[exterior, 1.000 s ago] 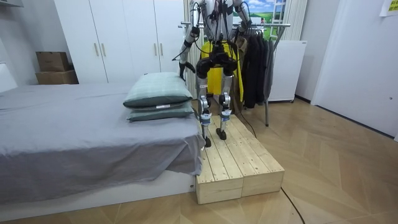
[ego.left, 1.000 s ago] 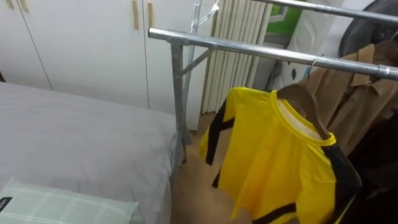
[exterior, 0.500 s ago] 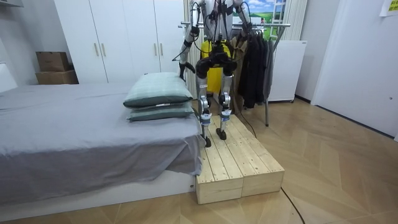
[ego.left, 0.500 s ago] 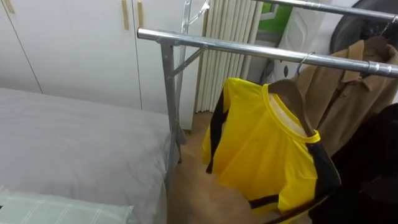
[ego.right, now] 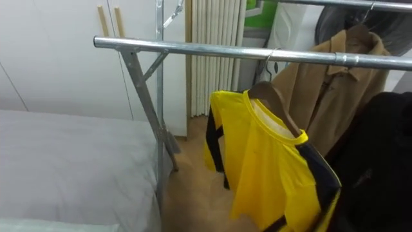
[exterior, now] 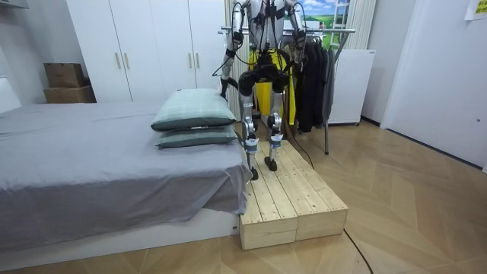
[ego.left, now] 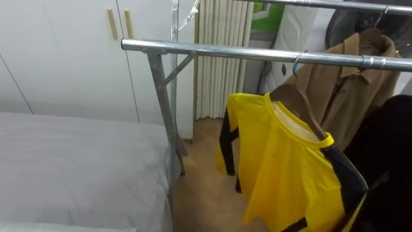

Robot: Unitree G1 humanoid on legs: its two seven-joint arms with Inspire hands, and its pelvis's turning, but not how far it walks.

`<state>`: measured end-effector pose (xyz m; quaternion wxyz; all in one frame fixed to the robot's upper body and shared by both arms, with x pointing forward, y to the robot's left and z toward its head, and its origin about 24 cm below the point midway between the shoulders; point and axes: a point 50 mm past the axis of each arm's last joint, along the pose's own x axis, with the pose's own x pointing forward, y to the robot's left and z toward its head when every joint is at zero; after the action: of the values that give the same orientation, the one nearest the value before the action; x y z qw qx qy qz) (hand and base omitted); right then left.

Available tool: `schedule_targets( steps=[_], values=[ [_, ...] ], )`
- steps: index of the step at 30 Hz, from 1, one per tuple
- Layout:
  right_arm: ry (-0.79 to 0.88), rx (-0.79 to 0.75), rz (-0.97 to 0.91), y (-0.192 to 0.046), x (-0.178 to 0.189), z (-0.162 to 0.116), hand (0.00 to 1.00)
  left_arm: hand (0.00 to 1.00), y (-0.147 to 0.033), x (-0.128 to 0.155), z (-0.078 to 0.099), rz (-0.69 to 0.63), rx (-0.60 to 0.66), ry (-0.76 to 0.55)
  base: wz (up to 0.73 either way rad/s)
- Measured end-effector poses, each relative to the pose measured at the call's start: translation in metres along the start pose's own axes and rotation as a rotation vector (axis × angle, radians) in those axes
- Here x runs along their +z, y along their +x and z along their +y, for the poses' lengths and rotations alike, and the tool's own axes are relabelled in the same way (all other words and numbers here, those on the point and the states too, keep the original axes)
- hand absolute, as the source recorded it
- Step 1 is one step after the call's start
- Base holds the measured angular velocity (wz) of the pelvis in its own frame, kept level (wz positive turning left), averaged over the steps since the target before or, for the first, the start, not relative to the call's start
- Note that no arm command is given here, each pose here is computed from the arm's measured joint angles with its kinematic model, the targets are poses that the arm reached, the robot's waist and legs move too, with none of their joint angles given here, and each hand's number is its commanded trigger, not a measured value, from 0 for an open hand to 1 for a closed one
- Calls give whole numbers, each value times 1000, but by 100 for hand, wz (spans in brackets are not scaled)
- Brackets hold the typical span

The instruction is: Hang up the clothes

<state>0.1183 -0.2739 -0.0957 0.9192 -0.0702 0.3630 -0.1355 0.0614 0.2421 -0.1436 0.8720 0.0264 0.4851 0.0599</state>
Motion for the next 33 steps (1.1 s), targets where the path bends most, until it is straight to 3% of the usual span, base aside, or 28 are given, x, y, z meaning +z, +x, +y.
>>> schedule_targets(
  steps=[4,12,33],
  values=[
    [36,33,157,-6,-41,10,0,0,3,-1,-6,-1,-7,-2,4],
    [164,70,351,-22,-88,29,0,0,6,-8,-17,20,4,-36,0],
    [149,166,391,-19,-90,46,0,0,7,-10,-29,26,12,-56,16]
  ],
)
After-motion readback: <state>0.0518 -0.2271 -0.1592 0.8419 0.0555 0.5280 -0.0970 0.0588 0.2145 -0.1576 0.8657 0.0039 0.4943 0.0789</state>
